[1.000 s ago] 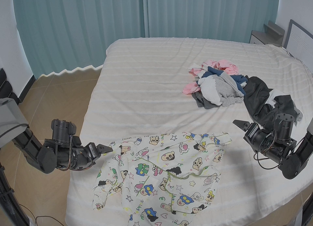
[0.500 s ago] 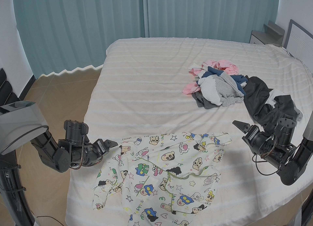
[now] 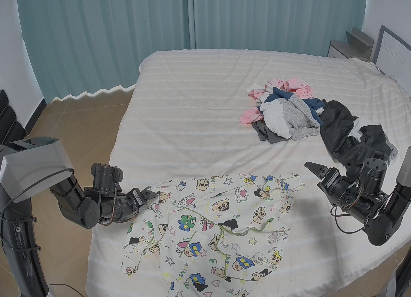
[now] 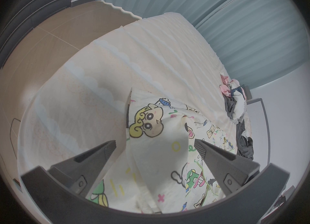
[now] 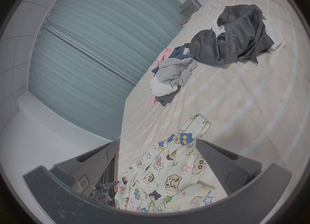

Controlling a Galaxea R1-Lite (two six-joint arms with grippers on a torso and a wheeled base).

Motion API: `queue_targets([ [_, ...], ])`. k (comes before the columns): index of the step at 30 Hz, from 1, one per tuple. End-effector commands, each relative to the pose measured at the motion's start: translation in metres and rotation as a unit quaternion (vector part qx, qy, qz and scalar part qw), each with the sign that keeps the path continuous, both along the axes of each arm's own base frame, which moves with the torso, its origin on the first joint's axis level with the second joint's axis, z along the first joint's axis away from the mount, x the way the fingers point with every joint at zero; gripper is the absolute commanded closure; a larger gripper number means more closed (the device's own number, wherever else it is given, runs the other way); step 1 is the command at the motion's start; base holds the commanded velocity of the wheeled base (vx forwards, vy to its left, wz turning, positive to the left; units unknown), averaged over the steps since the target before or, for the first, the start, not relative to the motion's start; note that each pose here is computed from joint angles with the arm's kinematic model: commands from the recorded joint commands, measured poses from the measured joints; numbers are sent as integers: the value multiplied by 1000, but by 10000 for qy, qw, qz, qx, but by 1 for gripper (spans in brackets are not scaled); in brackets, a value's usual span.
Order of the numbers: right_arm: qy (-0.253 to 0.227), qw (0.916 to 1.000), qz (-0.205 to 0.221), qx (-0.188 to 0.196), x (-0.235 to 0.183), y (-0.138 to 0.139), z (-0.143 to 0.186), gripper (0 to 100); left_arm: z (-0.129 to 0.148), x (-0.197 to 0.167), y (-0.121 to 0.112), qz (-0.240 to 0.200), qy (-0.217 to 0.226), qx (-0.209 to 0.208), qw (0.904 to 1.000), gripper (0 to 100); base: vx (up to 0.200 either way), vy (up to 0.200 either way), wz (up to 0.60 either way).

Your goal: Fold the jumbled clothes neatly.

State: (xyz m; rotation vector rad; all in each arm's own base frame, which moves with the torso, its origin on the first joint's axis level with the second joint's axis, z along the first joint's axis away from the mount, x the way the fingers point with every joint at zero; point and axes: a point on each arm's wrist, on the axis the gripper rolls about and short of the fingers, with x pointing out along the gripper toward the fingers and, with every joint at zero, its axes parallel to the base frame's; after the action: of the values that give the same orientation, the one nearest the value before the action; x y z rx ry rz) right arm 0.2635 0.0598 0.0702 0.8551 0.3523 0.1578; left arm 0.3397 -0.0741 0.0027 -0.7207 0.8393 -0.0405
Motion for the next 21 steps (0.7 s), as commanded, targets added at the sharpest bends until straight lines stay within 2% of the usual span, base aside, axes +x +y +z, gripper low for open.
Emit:
queue_targets([
  [1,20,10000,19,3,0,1,-1,0,-10,5,-2,-10,84,17,10000,0,0,0,0],
  [4,28,10000,19,1,0,1,-1,0,-11,11,-4,16,13,23,10000,0,0,0,0],
  [5,28,10000,19,1,0,1,-1,0,-11,13,-4,44,-7,46,10000,100,0,0,0],
  [12,67,10000,63,0,-3,3,-3,0,-7,15,-1,365,-181,307,9987,100,0,0,0],
  [18,82,9999,117,-6,-5,6,-3,0,-3,15,0,422,-329,335,9980,100,0,0,0],
  [21,74,9999,117,-4,-6,5,-3,0,5,17,0,445,-556,383,9967,100,0,0,0],
])
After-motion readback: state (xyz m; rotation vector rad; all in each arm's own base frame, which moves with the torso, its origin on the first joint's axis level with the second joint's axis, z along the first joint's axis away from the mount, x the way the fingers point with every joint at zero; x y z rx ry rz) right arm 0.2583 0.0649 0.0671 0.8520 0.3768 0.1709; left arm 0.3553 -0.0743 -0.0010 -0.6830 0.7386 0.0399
